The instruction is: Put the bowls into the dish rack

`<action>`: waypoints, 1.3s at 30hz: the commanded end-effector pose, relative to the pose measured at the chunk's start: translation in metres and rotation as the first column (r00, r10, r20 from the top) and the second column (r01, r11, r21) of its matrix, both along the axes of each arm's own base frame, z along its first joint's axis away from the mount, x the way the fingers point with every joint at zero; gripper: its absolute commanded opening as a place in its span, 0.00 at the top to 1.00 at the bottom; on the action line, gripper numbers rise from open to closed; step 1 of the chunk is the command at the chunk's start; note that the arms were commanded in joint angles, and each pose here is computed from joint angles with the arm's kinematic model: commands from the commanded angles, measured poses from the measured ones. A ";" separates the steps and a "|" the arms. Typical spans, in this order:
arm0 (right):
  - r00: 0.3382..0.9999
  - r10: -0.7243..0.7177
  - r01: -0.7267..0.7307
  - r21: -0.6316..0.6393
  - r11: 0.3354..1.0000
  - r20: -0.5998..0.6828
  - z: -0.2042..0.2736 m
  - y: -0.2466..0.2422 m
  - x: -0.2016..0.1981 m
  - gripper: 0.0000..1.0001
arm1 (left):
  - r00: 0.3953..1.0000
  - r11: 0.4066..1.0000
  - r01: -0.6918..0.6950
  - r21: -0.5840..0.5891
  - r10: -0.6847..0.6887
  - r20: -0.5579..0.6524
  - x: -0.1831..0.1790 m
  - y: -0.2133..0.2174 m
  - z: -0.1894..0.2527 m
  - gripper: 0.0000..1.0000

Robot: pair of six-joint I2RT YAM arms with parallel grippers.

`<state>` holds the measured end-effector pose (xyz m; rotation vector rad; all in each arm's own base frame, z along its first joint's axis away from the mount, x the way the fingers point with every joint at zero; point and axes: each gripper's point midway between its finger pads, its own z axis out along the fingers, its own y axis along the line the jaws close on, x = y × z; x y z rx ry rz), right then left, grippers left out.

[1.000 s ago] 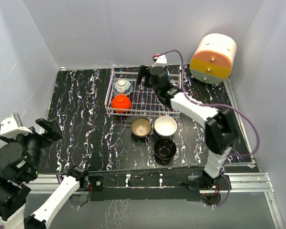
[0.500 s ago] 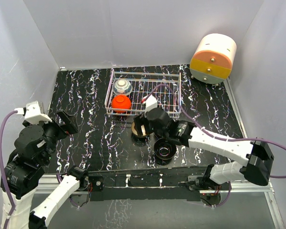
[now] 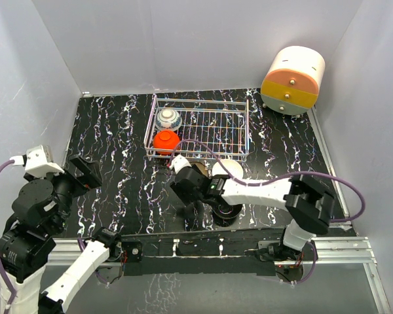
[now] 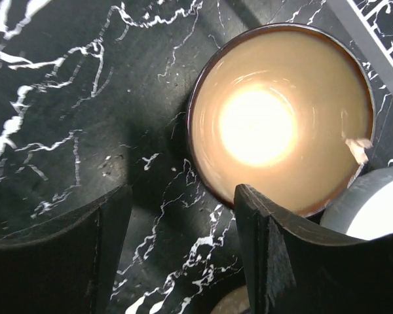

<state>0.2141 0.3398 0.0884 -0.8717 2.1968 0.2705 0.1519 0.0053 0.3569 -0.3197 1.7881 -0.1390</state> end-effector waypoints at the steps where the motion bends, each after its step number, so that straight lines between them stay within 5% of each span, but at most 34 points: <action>1: 0.994 0.007 -0.012 0.047 0.999 0.112 0.024 0.028 0.026 0.35 | 0.999 0.999 -0.035 0.005 0.035 0.018 -0.010 0.011 0.005 0.03; 8: 0.983 -0.023 0.025 -0.010 1.000 0.183 0.013 0.028 0.045 0.37 | 0.999 0.999 -0.043 0.012 0.043 0.007 -0.012 0.013 -0.001 0.03; 27: 0.989 -0.016 0.018 -0.012 1.000 0.150 -0.005 0.028 0.048 0.92 | 0.998 0.998 -0.056 0.015 0.056 0.002 -0.015 0.017 -0.004 0.03; 34: 0.990 0.102 -0.125 0.250 0.960 0.100 0.063 0.055 0.023 0.92 | 0.998 0.998 -0.058 0.011 0.058 0.007 -0.017 0.018 -0.003 0.03; 39: 0.981 0.171 -0.194 0.541 0.818 0.093 0.146 0.057 0.021 0.92 | 0.998 0.998 -0.060 0.010 0.060 0.011 -0.018 0.019 -0.002 0.03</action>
